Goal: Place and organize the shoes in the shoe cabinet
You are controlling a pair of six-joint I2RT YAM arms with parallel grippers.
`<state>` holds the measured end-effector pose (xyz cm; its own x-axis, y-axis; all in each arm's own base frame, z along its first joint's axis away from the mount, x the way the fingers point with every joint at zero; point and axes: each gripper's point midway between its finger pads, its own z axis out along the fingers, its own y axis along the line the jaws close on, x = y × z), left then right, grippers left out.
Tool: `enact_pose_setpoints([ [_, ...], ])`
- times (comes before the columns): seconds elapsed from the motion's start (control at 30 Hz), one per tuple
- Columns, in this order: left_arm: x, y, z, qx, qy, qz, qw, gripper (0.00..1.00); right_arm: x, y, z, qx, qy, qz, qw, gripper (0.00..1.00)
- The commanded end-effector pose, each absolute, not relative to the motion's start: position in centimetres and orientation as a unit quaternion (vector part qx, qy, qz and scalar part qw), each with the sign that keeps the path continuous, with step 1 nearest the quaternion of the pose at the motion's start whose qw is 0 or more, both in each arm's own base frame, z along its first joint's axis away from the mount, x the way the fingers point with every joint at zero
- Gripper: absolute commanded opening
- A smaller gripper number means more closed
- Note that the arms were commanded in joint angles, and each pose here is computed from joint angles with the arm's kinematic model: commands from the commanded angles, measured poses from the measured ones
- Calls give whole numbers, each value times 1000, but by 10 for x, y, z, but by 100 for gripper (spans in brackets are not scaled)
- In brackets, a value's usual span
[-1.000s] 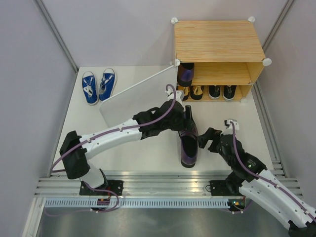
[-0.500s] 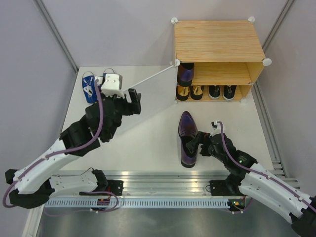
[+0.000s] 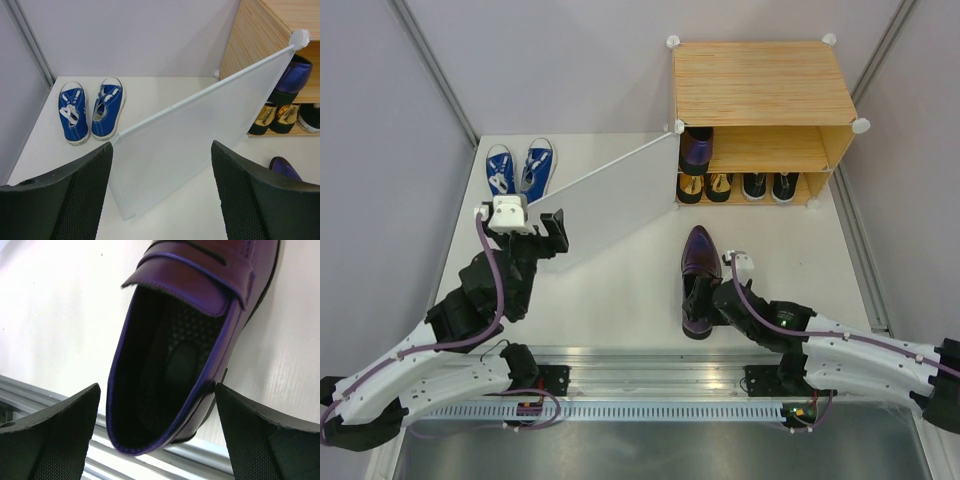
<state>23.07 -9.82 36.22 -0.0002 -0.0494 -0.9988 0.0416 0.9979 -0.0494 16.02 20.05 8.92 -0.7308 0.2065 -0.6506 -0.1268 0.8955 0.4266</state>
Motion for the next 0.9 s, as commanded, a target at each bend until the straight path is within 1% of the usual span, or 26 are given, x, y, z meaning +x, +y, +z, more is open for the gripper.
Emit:
enact_pose_setpoints([
  [0.0, 232, -93, 374, -19, 691, -30, 722, 82, 166, 205, 103, 66, 894, 200, 396, 98],
  [0.17, 235, -103, 367, 4, 699, -29, 715, 82, 158, 209, 84, 74, 895, 171, 404, 98],
  [0.3, 235, -107, 365, 12, 702, -33, 711, 82, 165, 198, 62, 102, 894, 121, 420, 98],
  [0.43, 236, -111, 362, 18, 705, -34, 708, 82, 176, 193, 57, 129, 880, 98, 446, 98],
  [0.6, 237, -115, 360, 25, 708, -38, 704, 82, 180, 193, 40, 118, 882, 65, 451, 98],
  [0.63, 237, -116, 359, 26, 709, -39, 704, 82, 182, 197, 38, 121, 880, 74, 453, 98],
  [0.87, 236, -117, 358, 28, 711, -41, 702, 82, 183, 179, 8, 105, 890, 57, 441, 97],
])
